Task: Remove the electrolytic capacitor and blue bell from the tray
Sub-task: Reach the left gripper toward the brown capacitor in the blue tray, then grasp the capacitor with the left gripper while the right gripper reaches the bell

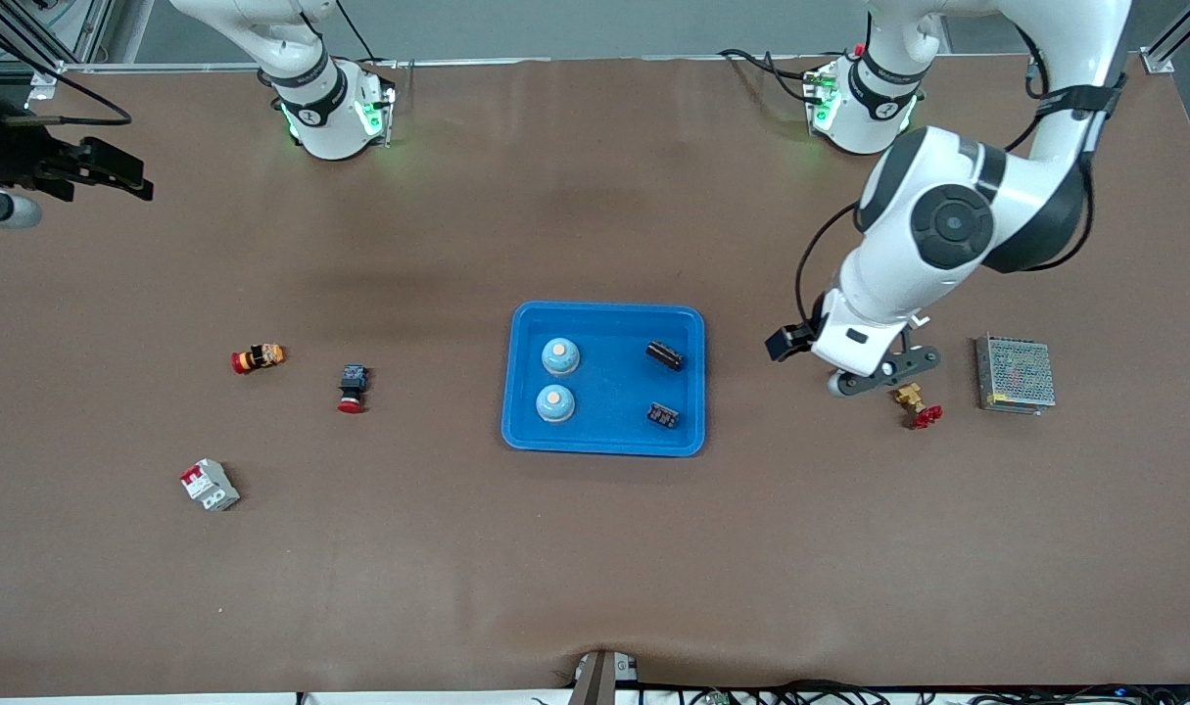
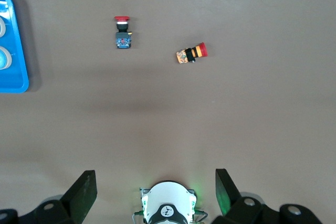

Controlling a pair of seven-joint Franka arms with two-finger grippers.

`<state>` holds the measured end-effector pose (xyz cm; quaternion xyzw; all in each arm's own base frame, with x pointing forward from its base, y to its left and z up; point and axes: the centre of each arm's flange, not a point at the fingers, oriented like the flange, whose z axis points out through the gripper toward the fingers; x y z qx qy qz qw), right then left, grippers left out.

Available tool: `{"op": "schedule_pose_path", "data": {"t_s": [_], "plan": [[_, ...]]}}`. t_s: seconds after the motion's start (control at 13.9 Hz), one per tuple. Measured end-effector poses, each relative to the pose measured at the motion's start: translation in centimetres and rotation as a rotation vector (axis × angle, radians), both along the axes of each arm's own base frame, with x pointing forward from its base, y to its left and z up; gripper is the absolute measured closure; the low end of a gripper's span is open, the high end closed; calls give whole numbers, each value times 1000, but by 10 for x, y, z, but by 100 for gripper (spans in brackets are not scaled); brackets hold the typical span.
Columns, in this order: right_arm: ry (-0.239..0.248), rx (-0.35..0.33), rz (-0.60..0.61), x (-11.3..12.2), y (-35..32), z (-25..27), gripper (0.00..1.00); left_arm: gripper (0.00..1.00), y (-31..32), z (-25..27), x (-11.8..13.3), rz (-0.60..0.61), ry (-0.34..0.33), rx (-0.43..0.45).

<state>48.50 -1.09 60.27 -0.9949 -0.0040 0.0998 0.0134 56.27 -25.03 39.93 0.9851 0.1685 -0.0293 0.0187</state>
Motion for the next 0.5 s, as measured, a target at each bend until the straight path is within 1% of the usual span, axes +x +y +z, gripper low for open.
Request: {"op": "schedule_pose_path", "data": {"t_s": [0.14, 0.29, 0.5], "plan": [[-22, 0, 39, 11, 19, -7, 0, 0, -22, -13, -10, 45, 3, -2], [-38, 1, 53, 24, 27, -13, 0, 0, -41, -26, -15, 106, 2, -9], [-45, 10, 62, 48, 34, -24, 0, 0, -62, -53, -21, 199, 7, -1]]}}
